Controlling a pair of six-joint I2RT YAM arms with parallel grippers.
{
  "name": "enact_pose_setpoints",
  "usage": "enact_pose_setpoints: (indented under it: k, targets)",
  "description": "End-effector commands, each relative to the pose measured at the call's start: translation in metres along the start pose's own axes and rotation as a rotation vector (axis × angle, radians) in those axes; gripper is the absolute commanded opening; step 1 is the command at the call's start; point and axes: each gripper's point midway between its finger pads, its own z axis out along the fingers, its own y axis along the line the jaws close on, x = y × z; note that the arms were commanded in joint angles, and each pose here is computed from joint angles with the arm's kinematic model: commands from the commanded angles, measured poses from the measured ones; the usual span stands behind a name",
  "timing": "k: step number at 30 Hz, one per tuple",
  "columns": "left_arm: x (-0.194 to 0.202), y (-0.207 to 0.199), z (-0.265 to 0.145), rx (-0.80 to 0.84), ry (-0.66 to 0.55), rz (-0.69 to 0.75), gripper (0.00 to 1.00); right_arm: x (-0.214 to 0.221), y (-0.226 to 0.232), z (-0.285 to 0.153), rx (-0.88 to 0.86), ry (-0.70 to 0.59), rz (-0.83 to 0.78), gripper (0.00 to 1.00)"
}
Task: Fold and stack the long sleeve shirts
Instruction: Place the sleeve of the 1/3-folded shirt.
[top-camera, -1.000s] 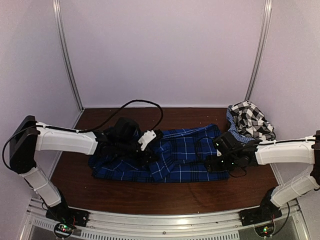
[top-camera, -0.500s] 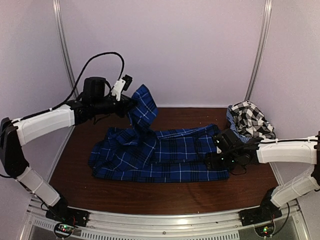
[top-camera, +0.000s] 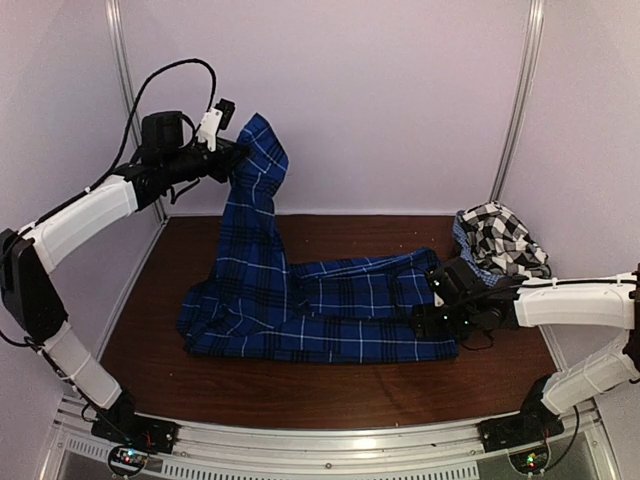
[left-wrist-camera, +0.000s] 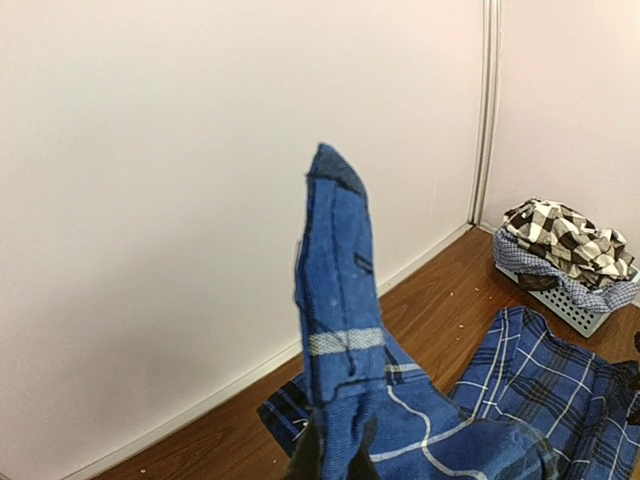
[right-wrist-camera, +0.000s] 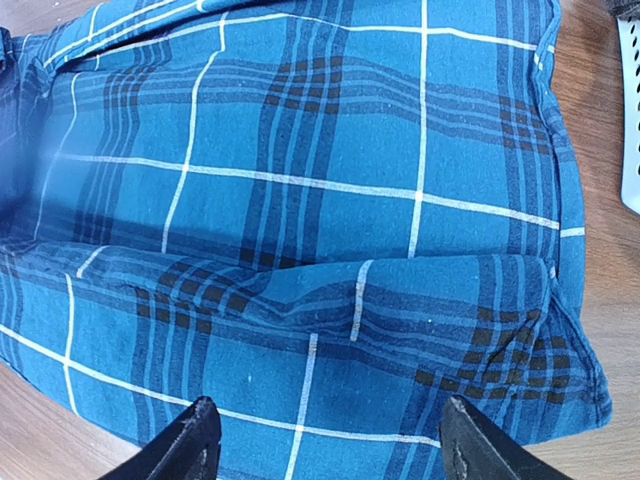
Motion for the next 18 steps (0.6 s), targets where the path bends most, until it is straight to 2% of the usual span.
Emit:
enact_pose_setpoints:
  k: [1, 9, 14, 18]
  targets:
    - [0.004, -0.003, 0.019, 0.078, 0.002, 0.079, 0.05, 0.003, -0.007, 0.002, 0.022, -0.007, -0.006, 0.76]
    - [0.033, -0.052, 0.034, 0.399, -0.003, 0.108, 0.09, 0.003, -0.006, 0.003, 0.018, -0.004, -0.005, 0.77]
    - [0.077, -0.076, 0.026, 0.512, 0.031, 0.132, 0.08, 0.003, -0.004, 0.006, 0.017, 0.005, -0.011, 0.77]
    - [0.088, -0.095, 0.015, 0.571, 0.017, 0.168, 0.09, 0.003, -0.001, 0.008, 0.009, 0.01, -0.014, 0.77]
